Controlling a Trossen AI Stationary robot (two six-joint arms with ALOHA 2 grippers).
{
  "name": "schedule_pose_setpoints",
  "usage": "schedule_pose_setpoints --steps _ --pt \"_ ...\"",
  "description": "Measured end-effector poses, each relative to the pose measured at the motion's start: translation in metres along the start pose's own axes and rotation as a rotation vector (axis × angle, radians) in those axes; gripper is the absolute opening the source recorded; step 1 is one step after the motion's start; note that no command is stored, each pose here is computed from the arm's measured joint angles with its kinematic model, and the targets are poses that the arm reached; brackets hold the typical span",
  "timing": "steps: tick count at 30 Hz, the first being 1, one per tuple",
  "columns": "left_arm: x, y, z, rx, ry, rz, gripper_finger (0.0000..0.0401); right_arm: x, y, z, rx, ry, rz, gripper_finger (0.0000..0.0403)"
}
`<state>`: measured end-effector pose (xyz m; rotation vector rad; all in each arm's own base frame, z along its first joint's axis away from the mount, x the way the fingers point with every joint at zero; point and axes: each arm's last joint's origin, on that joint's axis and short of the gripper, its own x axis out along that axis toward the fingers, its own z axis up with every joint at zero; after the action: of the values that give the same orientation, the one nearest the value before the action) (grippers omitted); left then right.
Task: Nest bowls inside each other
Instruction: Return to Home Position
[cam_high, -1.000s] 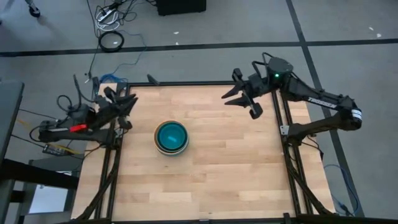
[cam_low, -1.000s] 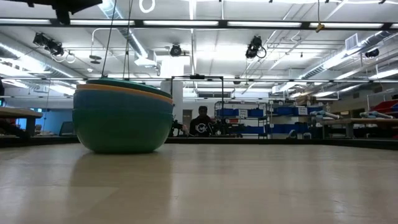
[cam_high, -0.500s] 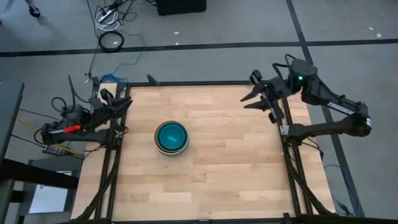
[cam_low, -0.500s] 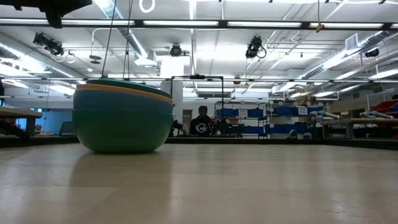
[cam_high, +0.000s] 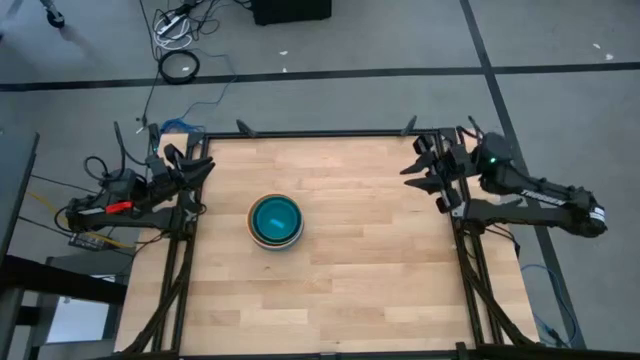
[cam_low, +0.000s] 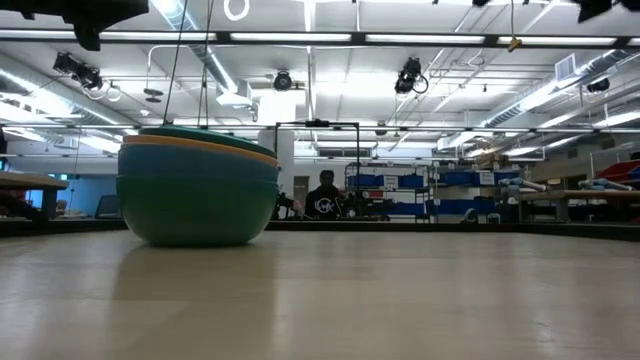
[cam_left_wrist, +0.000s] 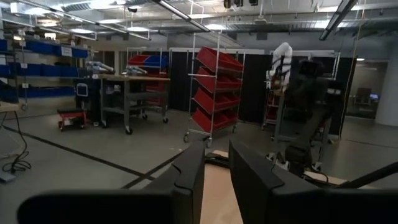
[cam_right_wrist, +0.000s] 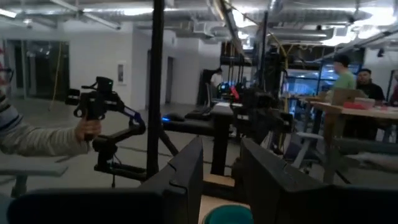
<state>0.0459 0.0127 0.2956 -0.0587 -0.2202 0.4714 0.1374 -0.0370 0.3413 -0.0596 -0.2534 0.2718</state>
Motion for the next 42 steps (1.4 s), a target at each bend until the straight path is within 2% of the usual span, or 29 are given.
schedule_pose_setpoints --steps 4,13,16,20,27,33,36,40,42 --pt "0.000 0.000 -0.001 -0.006 0.009 0.000 0.0081 -0.010 -0.004 -0.019 0.022 -0.047 -0.035 0.0096" --pt "0.000 0.001 -0.001 -0.006 0.009 0.028 0.0081 -0.028 -0.029 -0.014 0.063 -0.077 -0.070 0.0096" --pt "0.000 0.001 -0.001 -0.003 0.009 0.042 0.0081 -0.022 -0.039 -0.021 0.105 -0.068 -0.037 0.0096" --pt "0.000 0.002 -0.001 0.000 0.012 0.057 0.0081 0.004 -0.041 -0.036 0.125 -0.085 0.056 0.0096" --pt "0.000 0.002 -0.002 0.002 0.015 0.067 0.0081 0.045 -0.020 -0.064 0.176 -0.071 0.177 0.0096" --pt "0.000 0.002 -0.004 0.014 0.033 0.068 0.0081 0.050 0.013 -0.055 0.261 -0.069 0.323 0.0096" --pt "0.000 0.002 -0.004 0.016 0.038 0.068 0.0081 0.043 0.027 -0.050 0.279 -0.024 0.293 0.0096" --pt "0.000 0.002 -0.004 0.016 0.037 0.068 0.0081 0.024 0.040 -0.047 0.289 0.089 0.137 0.0096" --pt "0.000 0.002 -0.004 0.016 0.037 0.068 0.0081 0.012 0.045 -0.042 0.278 0.100 0.093 0.0096"
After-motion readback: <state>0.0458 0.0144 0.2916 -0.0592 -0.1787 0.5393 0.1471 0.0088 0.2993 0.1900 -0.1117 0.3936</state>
